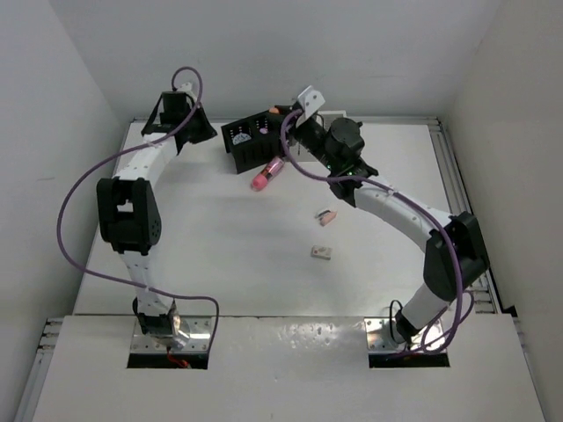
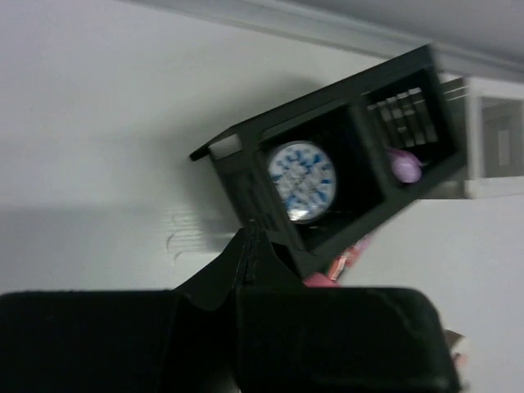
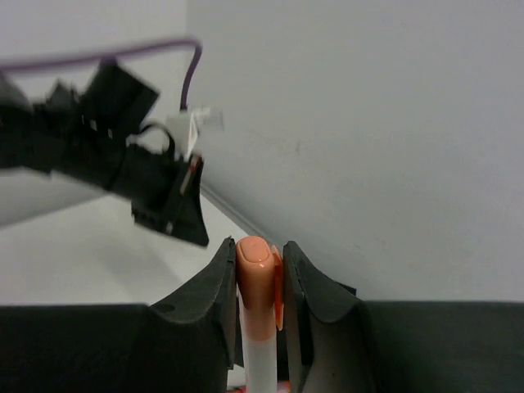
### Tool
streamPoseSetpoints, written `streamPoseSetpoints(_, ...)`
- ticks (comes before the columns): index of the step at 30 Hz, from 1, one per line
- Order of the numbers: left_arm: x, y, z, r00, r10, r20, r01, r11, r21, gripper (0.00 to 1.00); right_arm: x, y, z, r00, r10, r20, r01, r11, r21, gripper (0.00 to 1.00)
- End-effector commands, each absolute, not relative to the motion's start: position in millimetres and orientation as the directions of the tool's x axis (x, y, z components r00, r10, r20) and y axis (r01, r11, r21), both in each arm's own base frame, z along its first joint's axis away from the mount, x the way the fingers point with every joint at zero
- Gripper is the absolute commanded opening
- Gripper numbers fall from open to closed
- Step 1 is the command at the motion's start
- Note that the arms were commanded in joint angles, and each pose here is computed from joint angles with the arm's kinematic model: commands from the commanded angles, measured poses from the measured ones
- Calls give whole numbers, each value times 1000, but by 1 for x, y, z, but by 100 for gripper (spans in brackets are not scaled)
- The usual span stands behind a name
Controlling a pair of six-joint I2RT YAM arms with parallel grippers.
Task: Sort the stationery into containers
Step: Move the container
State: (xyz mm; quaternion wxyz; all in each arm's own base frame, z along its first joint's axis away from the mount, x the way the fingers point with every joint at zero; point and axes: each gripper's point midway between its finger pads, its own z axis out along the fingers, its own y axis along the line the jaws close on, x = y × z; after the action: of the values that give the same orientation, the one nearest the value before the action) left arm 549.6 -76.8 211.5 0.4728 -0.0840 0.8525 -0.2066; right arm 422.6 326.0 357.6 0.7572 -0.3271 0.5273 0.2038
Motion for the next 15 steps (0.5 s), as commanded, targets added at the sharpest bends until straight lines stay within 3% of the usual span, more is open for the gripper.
streamPoseSetpoints(1,573,-65,215,-480,-299,-825,15,937,-349,0,455,314,354,155,137,-978,-614,789,13,0)
streamPoseSetpoints(8,603,-67,188,-500,-299,-813,9,937,-350,0,492,307,360,90,267,-960,-578,799,168,0)
streamPoseSetpoints(15,629,-83,172,-502,-306,-809,71,918,-391,0,513,298,356,100,314,-944,-552,807,210,0)
